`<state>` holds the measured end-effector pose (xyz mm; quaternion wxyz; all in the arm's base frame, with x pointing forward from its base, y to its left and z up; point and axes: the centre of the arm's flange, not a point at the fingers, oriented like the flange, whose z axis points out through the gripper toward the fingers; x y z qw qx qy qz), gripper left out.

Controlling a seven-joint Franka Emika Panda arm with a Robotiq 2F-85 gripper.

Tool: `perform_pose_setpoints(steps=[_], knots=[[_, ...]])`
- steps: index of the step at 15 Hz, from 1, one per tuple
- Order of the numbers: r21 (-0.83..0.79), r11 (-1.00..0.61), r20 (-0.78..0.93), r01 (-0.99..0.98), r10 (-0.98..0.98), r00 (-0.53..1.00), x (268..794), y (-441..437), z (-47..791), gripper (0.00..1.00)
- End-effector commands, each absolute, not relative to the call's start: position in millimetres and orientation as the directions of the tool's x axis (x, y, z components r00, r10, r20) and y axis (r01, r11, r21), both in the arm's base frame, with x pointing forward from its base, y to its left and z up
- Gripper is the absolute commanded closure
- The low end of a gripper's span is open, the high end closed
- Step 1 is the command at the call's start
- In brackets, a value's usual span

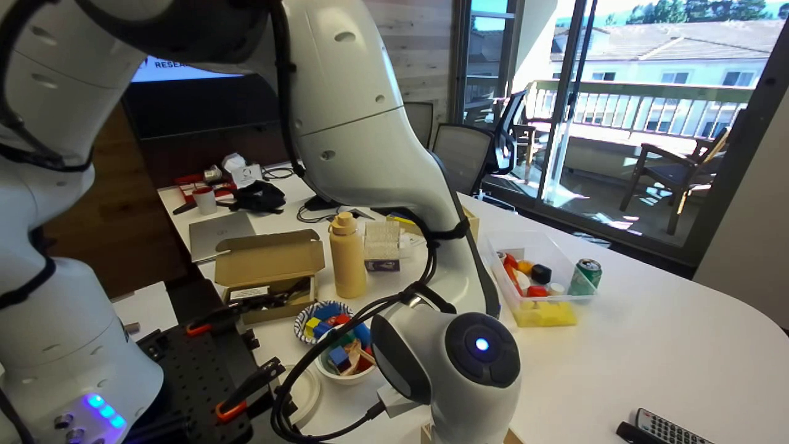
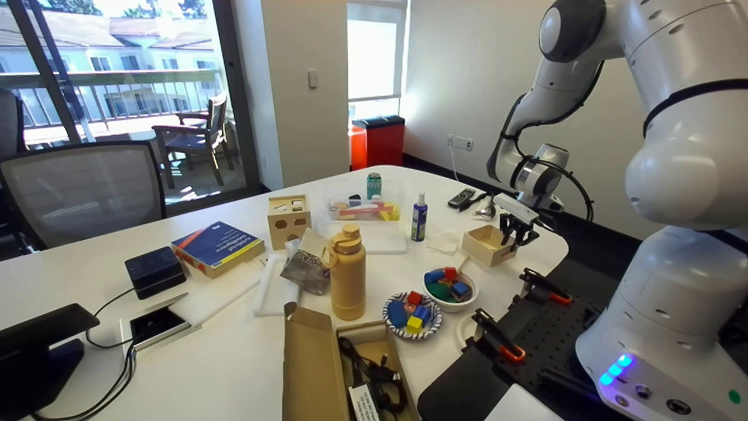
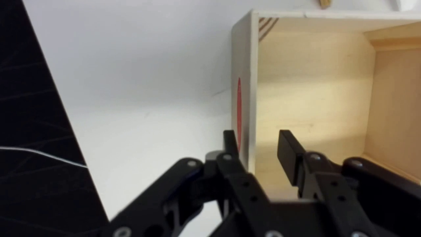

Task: Move the box to the right

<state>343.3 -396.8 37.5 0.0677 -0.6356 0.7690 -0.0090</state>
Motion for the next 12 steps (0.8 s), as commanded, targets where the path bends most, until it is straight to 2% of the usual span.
perform_pose_setpoints(steps=[1, 5, 12], knots=[[-0.172, 0.213, -0.072, -0.962, -0.976, -0.204, 335.6, -393.6, 69.6, 0.31], [-0.128, 0.148, -0.054, -0.981, -0.988, -0.142, 347.4, -359.1, 134.0, 0.01], [-0.142, -0.273, 0.023, -0.951, -0.962, 0.273, 349.3, -273.5, 219.7, 0.0]])
